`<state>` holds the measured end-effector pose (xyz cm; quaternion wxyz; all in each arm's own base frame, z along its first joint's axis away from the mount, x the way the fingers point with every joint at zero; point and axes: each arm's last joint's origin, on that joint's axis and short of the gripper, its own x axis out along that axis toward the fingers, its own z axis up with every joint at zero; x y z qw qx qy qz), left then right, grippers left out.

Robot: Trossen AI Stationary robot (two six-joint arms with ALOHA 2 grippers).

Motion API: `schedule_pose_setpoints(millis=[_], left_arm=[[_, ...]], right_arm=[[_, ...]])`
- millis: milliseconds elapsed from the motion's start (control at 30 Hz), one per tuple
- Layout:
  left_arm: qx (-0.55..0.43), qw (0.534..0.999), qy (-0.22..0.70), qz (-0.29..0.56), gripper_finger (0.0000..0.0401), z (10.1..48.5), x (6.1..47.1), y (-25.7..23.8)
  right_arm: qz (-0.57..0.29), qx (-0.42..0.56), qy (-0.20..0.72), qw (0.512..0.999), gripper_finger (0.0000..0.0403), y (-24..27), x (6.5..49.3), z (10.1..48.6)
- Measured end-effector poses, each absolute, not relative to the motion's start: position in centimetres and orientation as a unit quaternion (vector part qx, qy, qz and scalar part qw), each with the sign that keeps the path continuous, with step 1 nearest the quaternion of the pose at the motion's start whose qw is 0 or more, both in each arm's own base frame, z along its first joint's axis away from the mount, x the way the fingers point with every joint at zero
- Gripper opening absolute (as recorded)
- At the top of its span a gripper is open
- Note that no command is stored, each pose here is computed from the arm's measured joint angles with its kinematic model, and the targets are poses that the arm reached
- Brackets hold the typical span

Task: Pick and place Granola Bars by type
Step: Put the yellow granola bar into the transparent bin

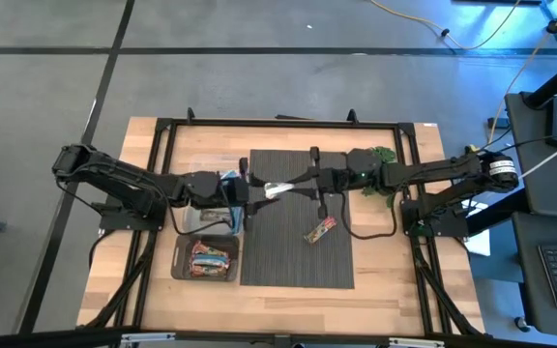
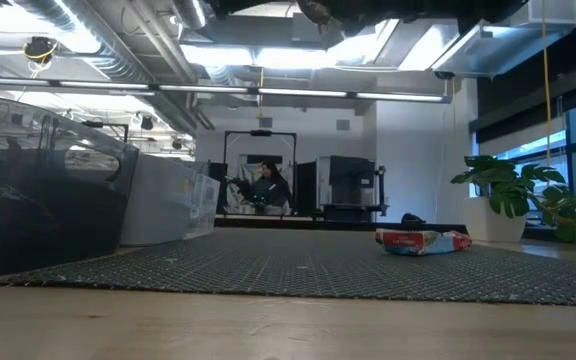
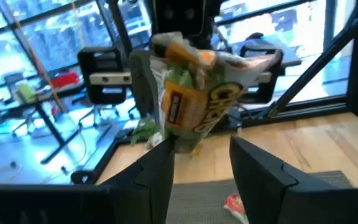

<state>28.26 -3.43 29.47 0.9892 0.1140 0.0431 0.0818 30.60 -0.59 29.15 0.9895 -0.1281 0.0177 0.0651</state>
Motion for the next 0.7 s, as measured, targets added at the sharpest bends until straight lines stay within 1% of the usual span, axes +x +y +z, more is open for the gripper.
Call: schedule_pose_setpoints(millis=[300, 700], left_arm=[[0.117, 0.990, 0.014, 0.079, 0.0144, 29.93, 28.40, -3.47], [0.125, 0.986, 0.018, 0.108, 0.0144, 29.94, 28.36, -3.31]], right_arm=[[0.065, -0.117, 0.020, 0.991, 0.0072, -0.58, 30.59, 29.14], [0.067, -0.116, 0.029, 0.991, 0.0072, -0.53, 30.60, 28.94]])
